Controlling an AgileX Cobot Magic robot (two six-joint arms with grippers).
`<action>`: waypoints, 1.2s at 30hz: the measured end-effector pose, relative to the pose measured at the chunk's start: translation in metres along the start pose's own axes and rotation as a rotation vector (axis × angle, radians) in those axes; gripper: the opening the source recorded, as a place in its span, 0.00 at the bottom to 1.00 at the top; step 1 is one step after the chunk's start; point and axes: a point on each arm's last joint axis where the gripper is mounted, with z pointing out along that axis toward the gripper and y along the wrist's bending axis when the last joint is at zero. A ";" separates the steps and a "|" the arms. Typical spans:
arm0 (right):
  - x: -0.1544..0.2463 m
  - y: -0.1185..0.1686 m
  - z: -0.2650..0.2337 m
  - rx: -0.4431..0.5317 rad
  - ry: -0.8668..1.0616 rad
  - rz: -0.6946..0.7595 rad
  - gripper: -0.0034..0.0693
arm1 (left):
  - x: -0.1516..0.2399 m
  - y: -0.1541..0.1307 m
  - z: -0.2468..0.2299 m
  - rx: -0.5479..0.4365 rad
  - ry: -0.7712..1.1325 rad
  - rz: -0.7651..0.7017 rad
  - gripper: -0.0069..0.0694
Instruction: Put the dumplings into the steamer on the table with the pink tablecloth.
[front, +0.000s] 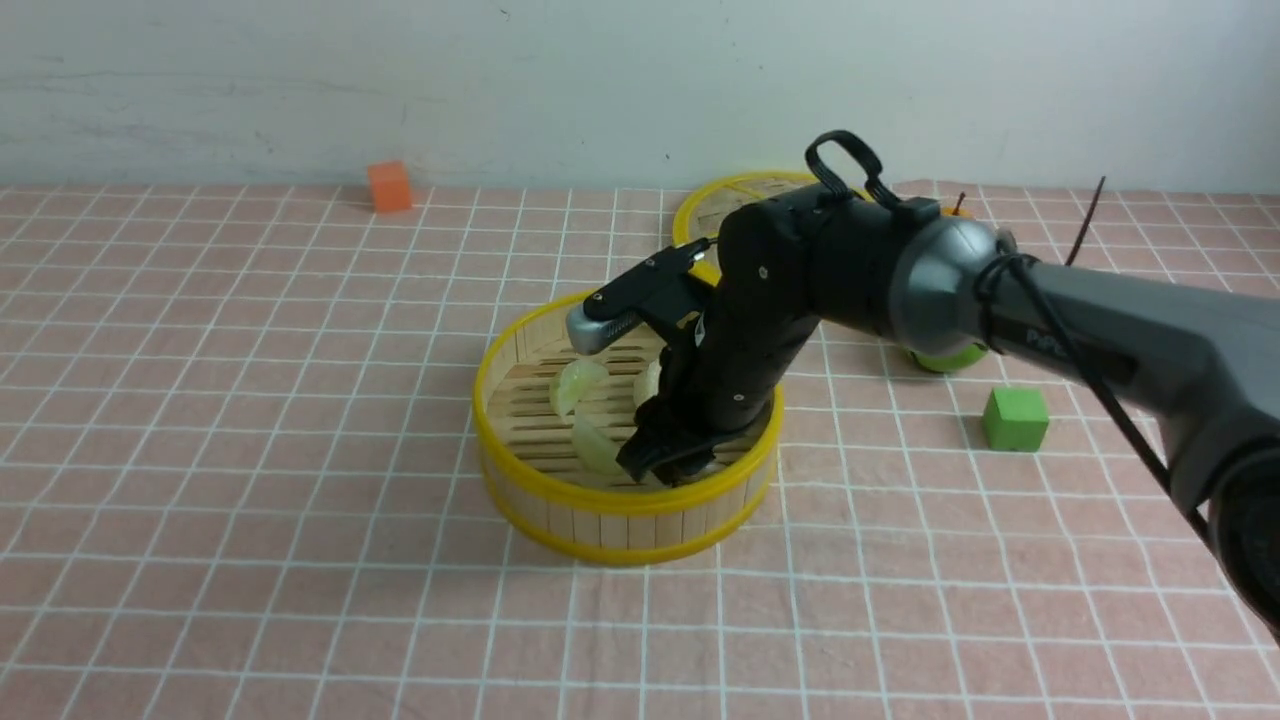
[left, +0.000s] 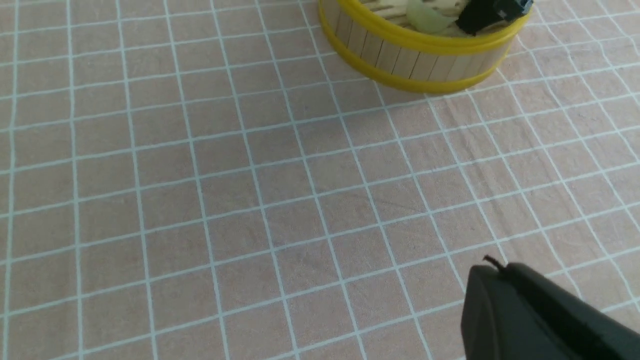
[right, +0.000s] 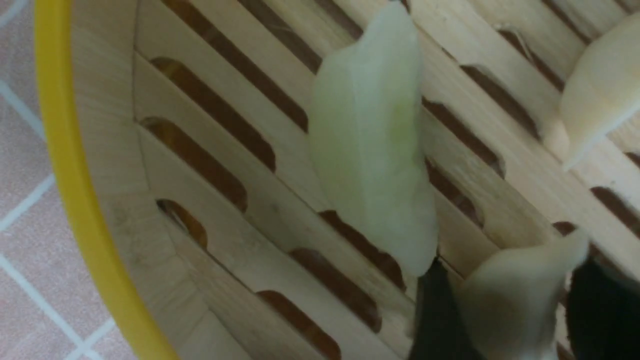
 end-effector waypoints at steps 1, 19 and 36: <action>0.000 0.000 0.000 -0.001 0.004 0.001 0.61 | 0.001 0.000 0.000 0.001 -0.007 0.000 0.08; 0.041 0.028 -0.255 0.022 -0.211 -0.003 0.02 | 0.029 0.005 0.031 0.020 -0.136 0.009 0.09; 0.209 0.057 -0.317 0.067 -0.698 0.022 0.03 | 0.029 0.005 0.031 0.019 -0.131 0.009 0.09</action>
